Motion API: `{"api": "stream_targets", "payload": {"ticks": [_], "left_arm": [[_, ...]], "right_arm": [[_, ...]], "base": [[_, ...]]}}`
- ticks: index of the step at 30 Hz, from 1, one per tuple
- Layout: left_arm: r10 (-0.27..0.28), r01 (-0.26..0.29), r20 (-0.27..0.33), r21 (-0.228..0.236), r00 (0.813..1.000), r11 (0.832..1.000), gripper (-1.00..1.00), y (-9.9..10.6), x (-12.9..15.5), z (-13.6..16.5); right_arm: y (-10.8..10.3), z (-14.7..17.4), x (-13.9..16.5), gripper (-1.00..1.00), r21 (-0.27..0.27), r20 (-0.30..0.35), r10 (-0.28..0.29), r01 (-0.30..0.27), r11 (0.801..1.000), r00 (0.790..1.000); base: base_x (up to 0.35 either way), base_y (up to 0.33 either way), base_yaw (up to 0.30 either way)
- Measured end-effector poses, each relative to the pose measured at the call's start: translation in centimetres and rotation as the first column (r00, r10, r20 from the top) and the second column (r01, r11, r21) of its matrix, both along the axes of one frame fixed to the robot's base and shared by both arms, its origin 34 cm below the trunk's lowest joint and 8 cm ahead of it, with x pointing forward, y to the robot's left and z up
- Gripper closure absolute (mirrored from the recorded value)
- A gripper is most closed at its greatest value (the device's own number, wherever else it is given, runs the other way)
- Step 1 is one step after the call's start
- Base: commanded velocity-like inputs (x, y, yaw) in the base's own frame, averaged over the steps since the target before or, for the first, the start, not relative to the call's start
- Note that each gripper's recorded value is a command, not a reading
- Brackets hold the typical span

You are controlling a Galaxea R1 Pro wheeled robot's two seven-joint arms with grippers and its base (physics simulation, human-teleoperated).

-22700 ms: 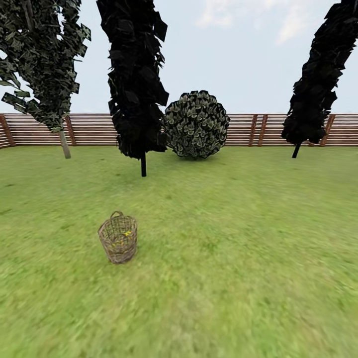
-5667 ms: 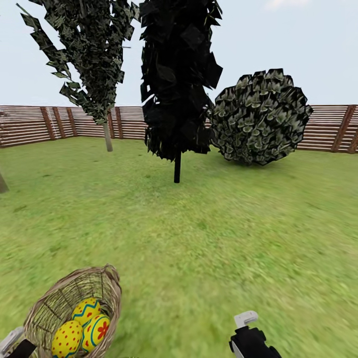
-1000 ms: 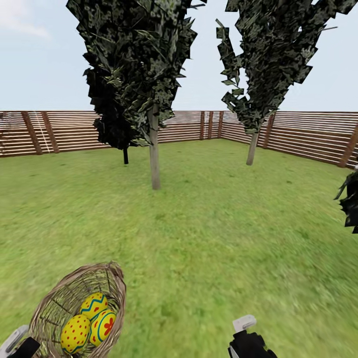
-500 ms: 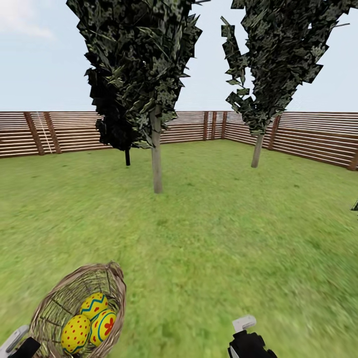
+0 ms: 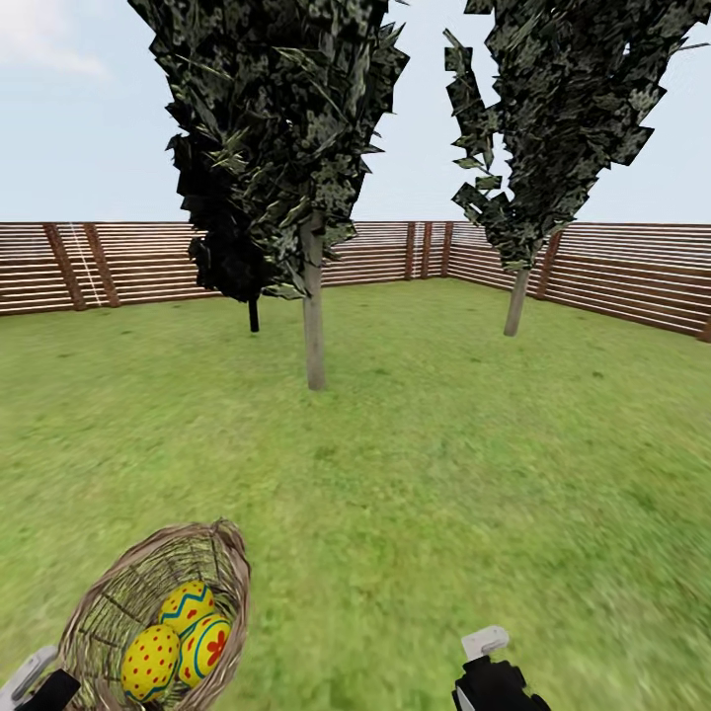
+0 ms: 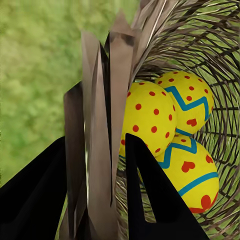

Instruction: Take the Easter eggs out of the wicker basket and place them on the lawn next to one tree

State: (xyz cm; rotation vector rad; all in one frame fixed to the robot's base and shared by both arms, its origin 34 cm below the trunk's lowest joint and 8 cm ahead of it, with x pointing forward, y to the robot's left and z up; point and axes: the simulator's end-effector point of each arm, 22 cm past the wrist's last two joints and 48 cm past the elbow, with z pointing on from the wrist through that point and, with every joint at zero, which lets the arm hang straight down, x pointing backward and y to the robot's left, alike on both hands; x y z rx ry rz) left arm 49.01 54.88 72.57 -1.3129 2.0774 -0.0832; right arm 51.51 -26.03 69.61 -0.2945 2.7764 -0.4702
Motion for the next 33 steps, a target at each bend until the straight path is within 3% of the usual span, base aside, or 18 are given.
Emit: {"api": "stream_targets", "payload": {"ticks": [33], "left_arm": [[-0.006,0.006,-0.003,0.0,1.0,1.0,1.0,-0.2,-1.2,2.7]], "right_arm": [[0.1,2.7,-1.3,-1.0,0.002,-0.002,0.0,0.0,1.0,1.0]], "base": [[0.264,0.225,0.0]]}}
